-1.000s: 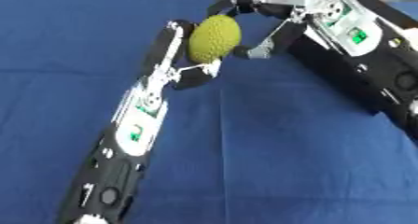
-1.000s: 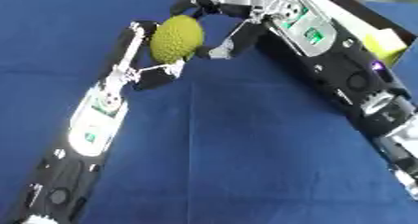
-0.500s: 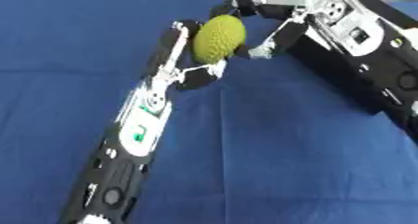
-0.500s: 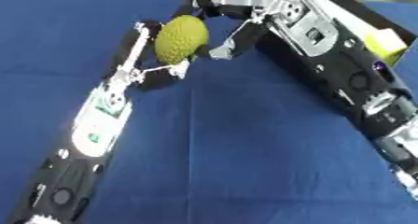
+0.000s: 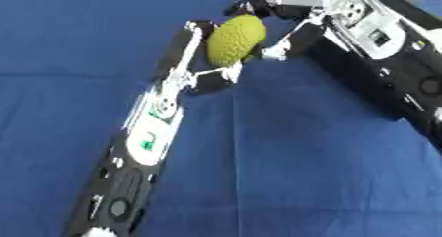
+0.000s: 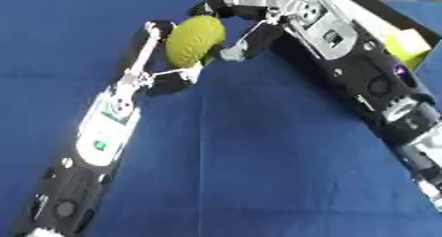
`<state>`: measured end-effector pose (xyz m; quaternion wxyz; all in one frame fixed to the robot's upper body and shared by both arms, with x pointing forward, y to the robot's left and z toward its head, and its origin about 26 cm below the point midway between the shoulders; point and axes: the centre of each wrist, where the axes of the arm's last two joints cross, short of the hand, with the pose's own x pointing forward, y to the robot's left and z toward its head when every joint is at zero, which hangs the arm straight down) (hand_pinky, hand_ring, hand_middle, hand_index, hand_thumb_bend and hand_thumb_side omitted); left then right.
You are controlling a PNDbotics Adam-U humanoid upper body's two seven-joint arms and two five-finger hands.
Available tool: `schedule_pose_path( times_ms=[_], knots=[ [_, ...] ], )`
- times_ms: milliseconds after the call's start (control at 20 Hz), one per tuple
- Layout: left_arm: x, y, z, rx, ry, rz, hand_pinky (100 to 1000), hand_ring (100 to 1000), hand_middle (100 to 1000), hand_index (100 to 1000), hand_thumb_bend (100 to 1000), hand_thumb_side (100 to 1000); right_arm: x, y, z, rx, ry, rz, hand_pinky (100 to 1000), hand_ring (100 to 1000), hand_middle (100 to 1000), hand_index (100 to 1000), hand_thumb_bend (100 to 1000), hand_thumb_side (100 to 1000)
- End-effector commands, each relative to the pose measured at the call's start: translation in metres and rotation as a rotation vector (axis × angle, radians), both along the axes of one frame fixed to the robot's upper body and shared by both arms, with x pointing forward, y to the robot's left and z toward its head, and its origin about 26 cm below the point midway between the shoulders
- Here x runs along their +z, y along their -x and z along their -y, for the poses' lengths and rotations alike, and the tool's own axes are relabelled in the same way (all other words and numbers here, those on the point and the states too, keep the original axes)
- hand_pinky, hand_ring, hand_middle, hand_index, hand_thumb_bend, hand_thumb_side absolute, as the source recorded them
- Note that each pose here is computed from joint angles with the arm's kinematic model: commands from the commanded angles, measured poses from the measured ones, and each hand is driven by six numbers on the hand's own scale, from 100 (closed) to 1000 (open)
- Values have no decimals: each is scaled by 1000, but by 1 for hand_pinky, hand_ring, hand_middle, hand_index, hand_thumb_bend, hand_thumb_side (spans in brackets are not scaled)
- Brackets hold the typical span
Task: Pick up the objects with one hand, pass them to the other hand, and then place them into the box on the other side of the table.
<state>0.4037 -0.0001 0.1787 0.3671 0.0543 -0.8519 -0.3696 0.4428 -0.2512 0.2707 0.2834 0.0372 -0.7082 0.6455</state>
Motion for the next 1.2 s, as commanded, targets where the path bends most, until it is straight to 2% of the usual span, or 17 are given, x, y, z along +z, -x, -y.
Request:
schedule_pose_path(
  times_ms=[50,200,250,300,350,450,600,650,750,800,850,1200],
  knots=[
    [13,4,5,-15,27,35,567,552,448,536,100,100,21,3,7,107,52,55,779,1000,528,543,100,100],
    [12,4,5,-12,21,30,569,553,452,548,100,100,24,4,7,93,25,13,758,1000,497,511,100,100],
    [11,3,4,-6,20,28,570,555,455,557,100,100,24,5,7,89,18,-1,754,1000,487,499,144,100],
    [10,3,4,-1,18,26,576,560,464,574,123,100,25,5,7,85,11,-11,749,1000,477,489,186,100],
    [9,2,3,5,15,25,579,565,474,588,182,100,27,6,8,83,6,-17,746,1000,472,483,209,100],
    [9,2,1,18,13,27,596,586,508,635,395,181,29,8,9,80,-2,-23,742,1000,465,473,242,100],
    [9,1,-1,32,11,48,637,652,595,754,766,349,30,9,12,74,-11,-27,741,999,461,470,248,100],
    [9,1,-2,37,9,57,646,669,612,774,827,369,31,9,13,71,-13,-28,742,999,461,470,250,100],
    [8,1,-3,50,6,76,657,683,624,792,1000,492,32,9,16,64,-19,-31,740,998,460,471,241,100],
    [8,0,-4,61,8,84,656,684,624,793,1000,542,32,10,17,61,-23,-33,740,997,458,470,242,100],
    [7,0,-6,72,14,90,655,682,623,790,1000,549,33,10,19,56,-25,-35,739,996,457,470,244,100],
    [5,0,-8,97,30,104,652,680,618,793,1000,548,32,9,27,29,-29,-45,738,994,455,469,240,100]
  ],
)
